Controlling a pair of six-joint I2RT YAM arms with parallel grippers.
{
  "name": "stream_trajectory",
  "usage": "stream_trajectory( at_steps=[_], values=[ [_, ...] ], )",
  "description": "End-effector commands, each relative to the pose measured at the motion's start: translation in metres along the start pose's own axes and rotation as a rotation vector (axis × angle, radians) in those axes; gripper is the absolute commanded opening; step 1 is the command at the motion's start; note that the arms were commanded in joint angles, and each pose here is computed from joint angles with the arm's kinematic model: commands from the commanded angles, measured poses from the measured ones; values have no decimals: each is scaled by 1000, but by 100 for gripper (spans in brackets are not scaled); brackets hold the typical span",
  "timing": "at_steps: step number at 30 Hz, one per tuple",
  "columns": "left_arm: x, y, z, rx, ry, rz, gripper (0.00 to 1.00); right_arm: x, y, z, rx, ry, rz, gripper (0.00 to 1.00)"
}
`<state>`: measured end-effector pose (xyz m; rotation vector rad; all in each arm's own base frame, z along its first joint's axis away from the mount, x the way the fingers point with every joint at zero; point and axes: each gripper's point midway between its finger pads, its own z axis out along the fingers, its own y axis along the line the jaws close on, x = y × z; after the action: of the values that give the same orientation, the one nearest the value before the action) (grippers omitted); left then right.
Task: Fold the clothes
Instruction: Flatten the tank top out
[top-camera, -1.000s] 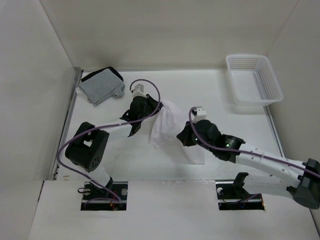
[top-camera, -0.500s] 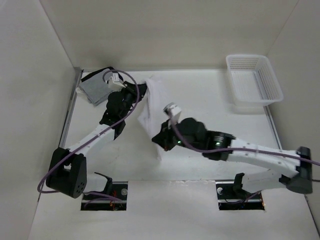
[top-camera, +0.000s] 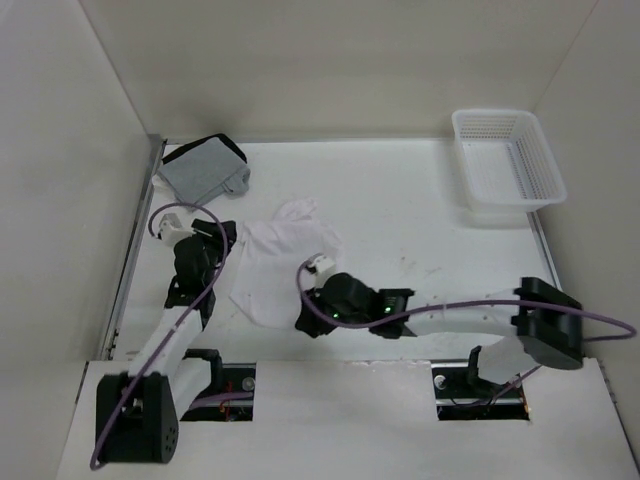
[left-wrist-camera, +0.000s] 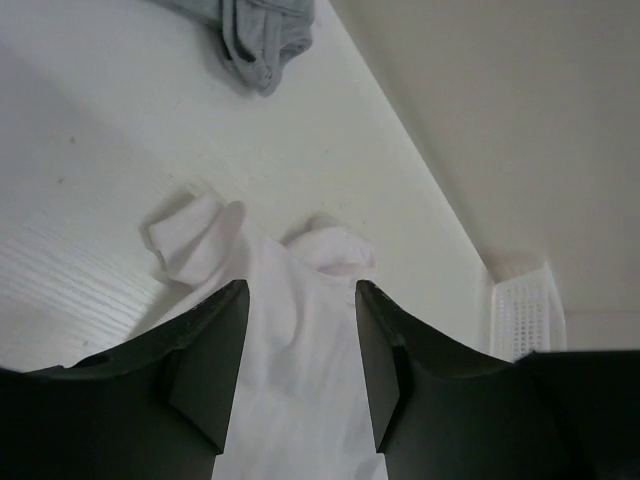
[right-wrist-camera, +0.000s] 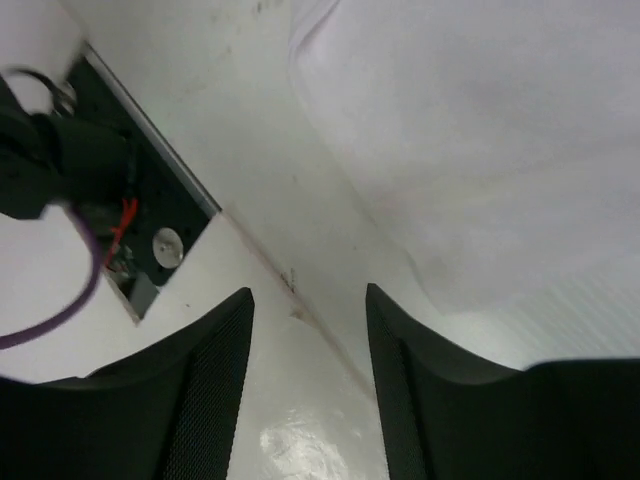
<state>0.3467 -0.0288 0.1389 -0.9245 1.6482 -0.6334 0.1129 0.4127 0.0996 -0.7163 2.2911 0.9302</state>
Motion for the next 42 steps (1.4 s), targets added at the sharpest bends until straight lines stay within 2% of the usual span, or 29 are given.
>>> stream_trajectory(
  at_steps=[1,2,3,4,5,7,9,12,14,15,16,18,20,23,26,31,33,36,41,42],
  values=[
    [10,29,-37,-87,-8,164,44,-53,-31,-39,-11,-257,206,29],
    [12,42,-48,-134,-9,202,43,-43,-60,-41,47,-251,282,12],
    [13,48,-54,-156,-9,217,41,-39,-68,-41,65,-243,298,10],
    [14,53,-58,-177,-6,230,40,-29,-82,-39,107,-223,325,9],
    [19,66,-70,-230,18,259,30,-15,-97,-36,154,-191,350,12],
    [28,72,-78,-260,66,284,20,-5,-104,-33,181,-170,365,18],
    [40,77,-83,-290,130,308,17,4,-108,-27,196,-142,372,21],
    [66,71,-88,-287,229,338,18,12,-107,-14,209,-102,369,26],
    [74,66,-89,-281,252,374,25,17,-104,-8,211,-83,370,28],
    [82,65,-89,-284,265,418,31,20,-103,-2,215,-73,374,32],
    [82,65,-89,-284,265,419,31,20,-104,-2,216,-74,375,32],
    [89,63,-88,-285,267,459,39,20,-104,5,215,-80,385,36],
    [93,62,-86,-281,262,472,42,21,-106,13,226,-83,397,39],
    [97,65,-83,-288,266,482,43,20,-116,22,271,-96,407,39],
    [99,67,-80,-297,273,509,43,24,-126,28,320,-98,420,34],
    [102,69,-78,-308,281,549,39,22,-136,23,364,-145,451,30],
    [105,70,-77,-309,291,558,34,19,-138,17,373,-167,456,31],
    [111,72,-75,-310,306,558,29,20,-144,11,384,-183,472,38],
    [109,69,-77,-297,298,543,20,24,-148,8,383,-196,501,38],
    [107,66,-79,-285,290,531,15,25,-148,6,377,-204,509,39]
  ],
)
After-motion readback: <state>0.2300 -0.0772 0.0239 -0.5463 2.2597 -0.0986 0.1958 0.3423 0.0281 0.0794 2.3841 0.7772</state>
